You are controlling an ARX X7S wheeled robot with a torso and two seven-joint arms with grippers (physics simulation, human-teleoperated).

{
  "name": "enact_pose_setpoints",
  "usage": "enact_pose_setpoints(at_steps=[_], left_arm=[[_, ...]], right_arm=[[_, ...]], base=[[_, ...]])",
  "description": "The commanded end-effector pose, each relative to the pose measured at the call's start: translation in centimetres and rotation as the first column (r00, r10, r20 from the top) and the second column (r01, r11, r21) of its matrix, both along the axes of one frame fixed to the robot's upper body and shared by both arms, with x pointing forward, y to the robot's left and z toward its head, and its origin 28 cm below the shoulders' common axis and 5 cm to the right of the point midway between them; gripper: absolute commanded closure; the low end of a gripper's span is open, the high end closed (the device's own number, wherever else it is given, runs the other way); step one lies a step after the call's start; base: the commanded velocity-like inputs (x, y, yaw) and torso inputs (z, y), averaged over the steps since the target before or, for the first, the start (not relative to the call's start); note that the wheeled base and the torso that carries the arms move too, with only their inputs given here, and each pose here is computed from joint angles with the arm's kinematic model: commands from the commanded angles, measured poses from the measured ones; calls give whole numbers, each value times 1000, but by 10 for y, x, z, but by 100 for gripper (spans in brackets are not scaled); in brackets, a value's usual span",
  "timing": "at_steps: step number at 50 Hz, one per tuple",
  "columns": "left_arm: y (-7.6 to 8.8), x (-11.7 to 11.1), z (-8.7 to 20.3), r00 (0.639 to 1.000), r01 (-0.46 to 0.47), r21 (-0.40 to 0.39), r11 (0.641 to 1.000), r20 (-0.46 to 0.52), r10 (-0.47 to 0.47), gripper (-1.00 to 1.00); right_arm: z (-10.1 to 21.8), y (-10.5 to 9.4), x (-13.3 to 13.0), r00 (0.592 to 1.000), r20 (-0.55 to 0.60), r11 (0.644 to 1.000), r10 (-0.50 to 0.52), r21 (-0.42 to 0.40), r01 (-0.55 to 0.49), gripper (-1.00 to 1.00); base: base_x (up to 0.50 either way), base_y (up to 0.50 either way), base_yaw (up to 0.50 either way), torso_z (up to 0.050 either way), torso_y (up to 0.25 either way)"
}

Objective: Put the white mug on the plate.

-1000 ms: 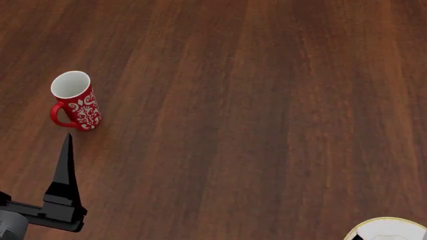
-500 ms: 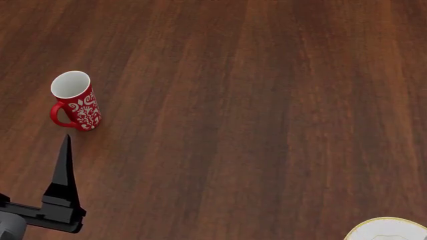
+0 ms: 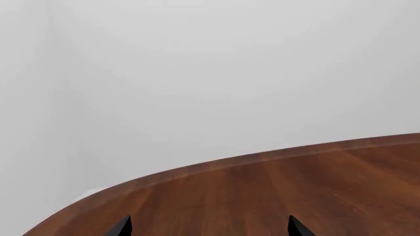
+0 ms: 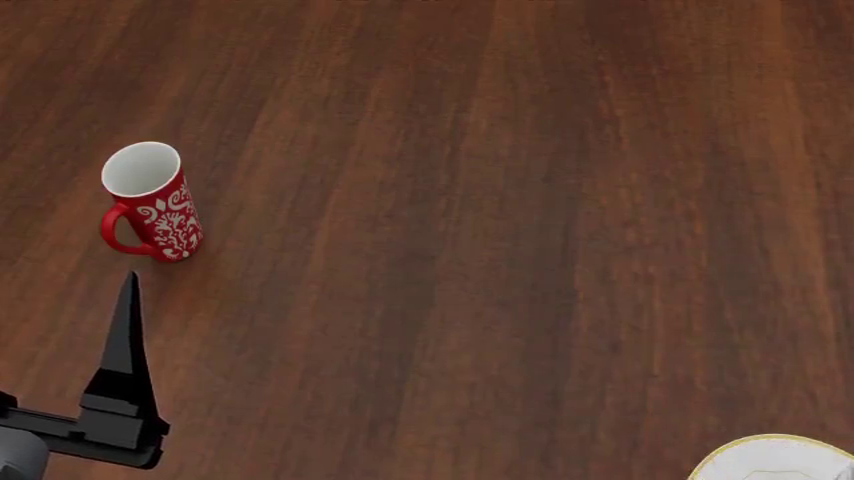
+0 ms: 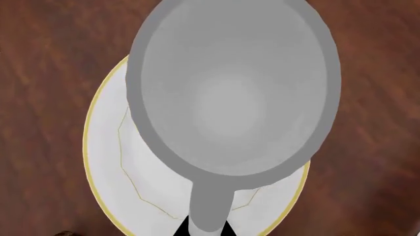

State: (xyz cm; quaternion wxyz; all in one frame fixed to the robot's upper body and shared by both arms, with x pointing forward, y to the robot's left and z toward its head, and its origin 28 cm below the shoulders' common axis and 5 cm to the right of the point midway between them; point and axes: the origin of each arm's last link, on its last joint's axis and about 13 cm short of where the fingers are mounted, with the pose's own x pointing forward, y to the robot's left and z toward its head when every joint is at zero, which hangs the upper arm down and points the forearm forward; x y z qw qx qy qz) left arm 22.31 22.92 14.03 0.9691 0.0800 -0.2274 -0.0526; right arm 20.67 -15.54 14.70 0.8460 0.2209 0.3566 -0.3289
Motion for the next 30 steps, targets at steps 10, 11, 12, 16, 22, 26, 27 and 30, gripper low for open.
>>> enact_pose_setpoints(at_steps=[10, 11, 12, 16, 22, 26, 27, 30], left_arm=[[-1, 0, 0, 1000, 4, 1, 1000, -1, -4, -100], [-1, 0, 0, 1000, 4, 2, 1000, -1, -4, -100], [-2, 0, 0, 1000, 5, 2, 1000, -1, -5, -100], [-2, 1, 0, 1000, 5, 2, 1000, -1, -5, -100], [-1, 1, 0, 1000, 5, 2, 1000, -2, -5, -100], [-2, 1, 1, 1000, 6, 3, 1000, -2, -6, -100], [-2, 1, 0, 1000, 6, 2, 1000, -2, -6, -100], [-2, 1, 0, 1000, 6, 4, 1000, -3, -6, -100]], right_arm=[[-9, 5, -1, 999, -15, 999, 32, 8, -32, 100], [-10, 5, -1, 999, -16, 999, 33, 10, -33, 100], [-11, 5, -1, 999, -18, 999, 33, 10, -33, 100], [-15, 5, -1, 999, -28, 999, 35, 18, -34, 100], [-20, 5, -2, 999, -37, 999, 36, 25, -35, 100], [-22, 6, -1, 998, -42, 999, 39, 32, -37, 100], [-23, 6, -1, 998, -42, 999, 39, 32, -38, 100], [-24, 6, 0, 998, -46, 999, 40, 34, -39, 100]], base=[[0, 0, 0, 0, 0], [0, 0, 0, 0, 0], [0, 0, 0, 0, 0], [0, 0, 0, 0, 0], [0, 0, 0, 0, 0], [0, 0, 0, 0, 0], [0, 0, 0, 0, 0], [0, 0, 0, 0, 0]])
